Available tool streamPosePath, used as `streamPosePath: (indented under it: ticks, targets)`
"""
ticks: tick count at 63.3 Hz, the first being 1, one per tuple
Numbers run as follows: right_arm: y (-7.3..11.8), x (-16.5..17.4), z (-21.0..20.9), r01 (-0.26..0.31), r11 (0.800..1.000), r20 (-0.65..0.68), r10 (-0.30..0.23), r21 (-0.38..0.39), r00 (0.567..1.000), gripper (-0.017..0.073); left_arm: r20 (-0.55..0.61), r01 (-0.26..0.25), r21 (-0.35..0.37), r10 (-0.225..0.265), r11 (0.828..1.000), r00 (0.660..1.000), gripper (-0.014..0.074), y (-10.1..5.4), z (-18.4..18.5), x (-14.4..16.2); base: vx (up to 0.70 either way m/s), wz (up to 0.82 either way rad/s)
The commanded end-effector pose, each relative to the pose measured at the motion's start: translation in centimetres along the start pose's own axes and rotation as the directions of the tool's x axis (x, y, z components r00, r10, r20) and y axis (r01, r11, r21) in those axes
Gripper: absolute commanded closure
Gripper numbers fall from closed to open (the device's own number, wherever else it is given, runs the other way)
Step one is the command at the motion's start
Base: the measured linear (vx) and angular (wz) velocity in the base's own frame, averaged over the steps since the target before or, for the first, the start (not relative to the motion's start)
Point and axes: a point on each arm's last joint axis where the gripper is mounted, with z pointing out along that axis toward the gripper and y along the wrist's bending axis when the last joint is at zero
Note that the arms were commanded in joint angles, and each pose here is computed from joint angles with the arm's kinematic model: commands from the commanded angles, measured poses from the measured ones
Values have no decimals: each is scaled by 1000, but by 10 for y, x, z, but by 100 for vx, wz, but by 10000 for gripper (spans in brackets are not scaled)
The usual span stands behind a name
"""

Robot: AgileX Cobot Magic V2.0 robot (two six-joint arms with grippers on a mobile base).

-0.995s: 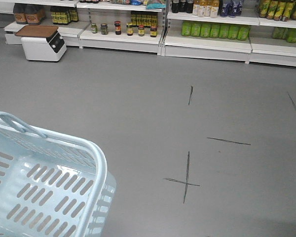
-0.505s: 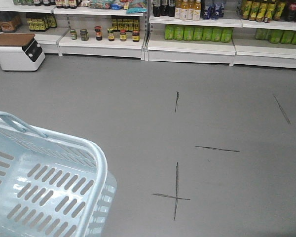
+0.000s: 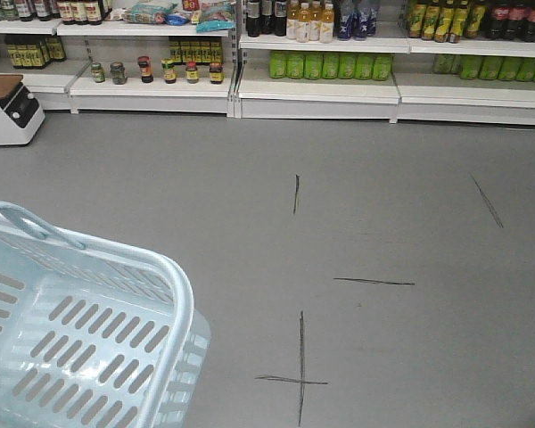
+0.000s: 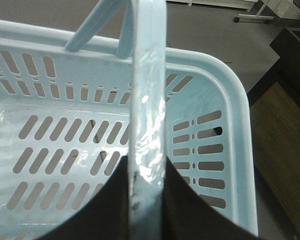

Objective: Pick three apples into basket with both arms
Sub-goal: 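Drive the base across the floor carrying the basket in the left gripper, then turn the base toward the table with red apples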

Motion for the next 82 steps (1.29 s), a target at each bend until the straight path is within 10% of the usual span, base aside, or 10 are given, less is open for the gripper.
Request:
streamPosePath:
  ticks: [1, 82]
  targets:
    - [0, -2, 0, 14, 1000, 68, -14, 1, 998, 564, 112, 12, 29, -15, 1000, 994, 601, -5, -5, -15, 18, -16]
    - [0, -2, 0, 14, 1000, 68, -14, 1, 998, 564, 112, 12, 29, -15, 1000, 994, 601, -5, -5, -15, 15, -39]
